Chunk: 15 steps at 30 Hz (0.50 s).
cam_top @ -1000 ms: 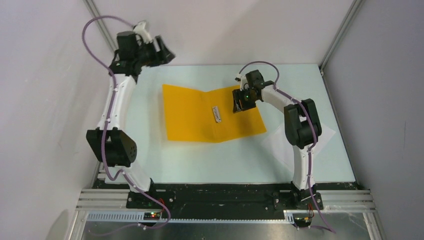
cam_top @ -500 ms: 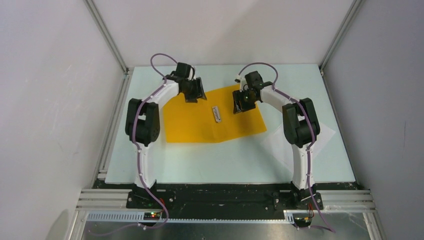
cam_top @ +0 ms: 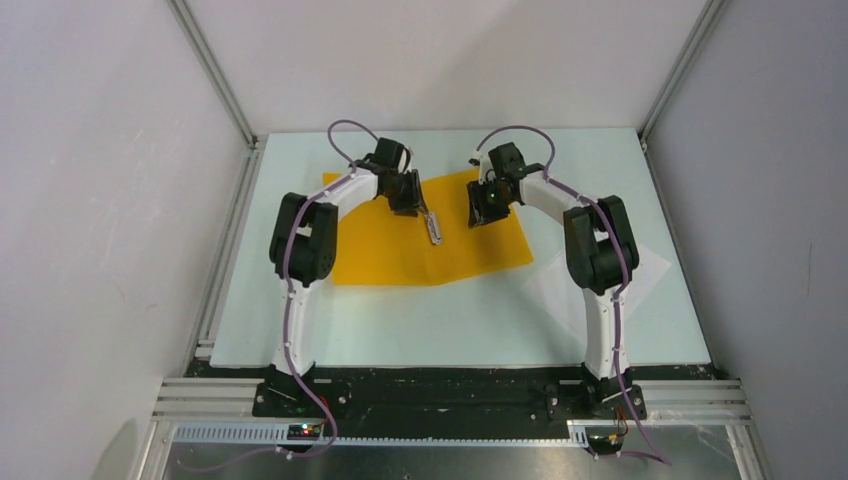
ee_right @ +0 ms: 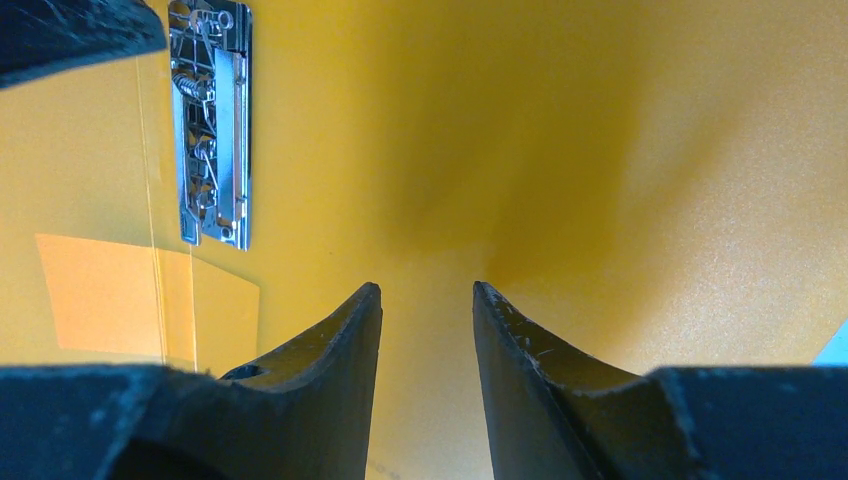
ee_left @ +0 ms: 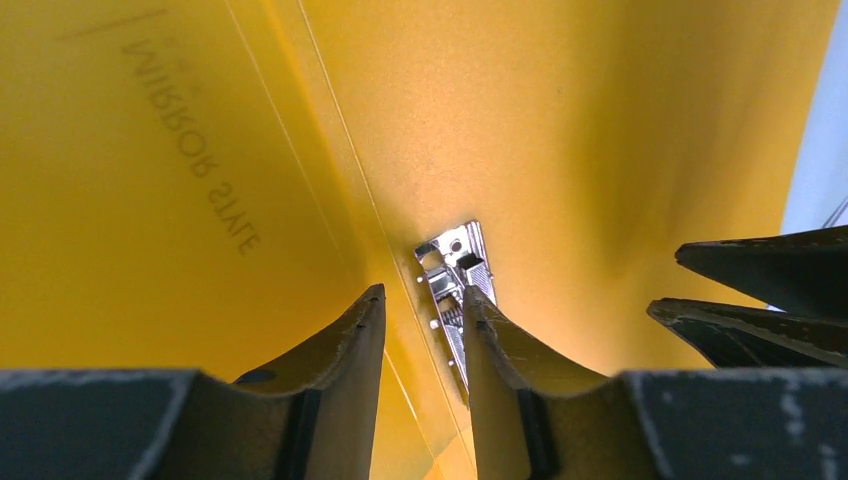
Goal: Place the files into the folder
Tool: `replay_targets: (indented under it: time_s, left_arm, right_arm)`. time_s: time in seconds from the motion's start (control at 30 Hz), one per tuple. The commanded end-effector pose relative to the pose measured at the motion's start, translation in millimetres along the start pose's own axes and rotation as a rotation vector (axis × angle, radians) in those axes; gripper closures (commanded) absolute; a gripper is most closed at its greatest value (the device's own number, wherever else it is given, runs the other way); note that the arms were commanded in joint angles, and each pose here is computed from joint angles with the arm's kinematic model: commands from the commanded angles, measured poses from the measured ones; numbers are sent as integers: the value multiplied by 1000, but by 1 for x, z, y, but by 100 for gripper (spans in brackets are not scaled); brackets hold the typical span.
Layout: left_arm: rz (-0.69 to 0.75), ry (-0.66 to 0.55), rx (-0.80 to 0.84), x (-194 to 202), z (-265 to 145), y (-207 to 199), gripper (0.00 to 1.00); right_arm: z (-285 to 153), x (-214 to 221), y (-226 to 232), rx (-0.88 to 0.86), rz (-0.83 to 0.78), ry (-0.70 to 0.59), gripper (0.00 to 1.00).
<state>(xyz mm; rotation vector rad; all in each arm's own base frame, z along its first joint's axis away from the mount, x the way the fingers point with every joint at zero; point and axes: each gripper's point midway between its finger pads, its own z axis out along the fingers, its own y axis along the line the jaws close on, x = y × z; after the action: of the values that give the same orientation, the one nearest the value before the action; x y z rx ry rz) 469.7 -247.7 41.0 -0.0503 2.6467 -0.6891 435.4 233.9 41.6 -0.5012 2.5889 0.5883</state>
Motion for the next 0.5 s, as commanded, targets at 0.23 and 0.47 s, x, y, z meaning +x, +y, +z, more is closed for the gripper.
replay_targets:
  time_s: [0.23, 0.47]
  left_arm:
    - [-20, -9, 21, -2, 17, -9, 71]
    - [-30, -16, 2, -3, 17, -5, 78]
  right_arm:
    - [6, -17, 6, -12, -5, -31, 56]
    - [7, -17, 7, -12, -11, -28, 56]
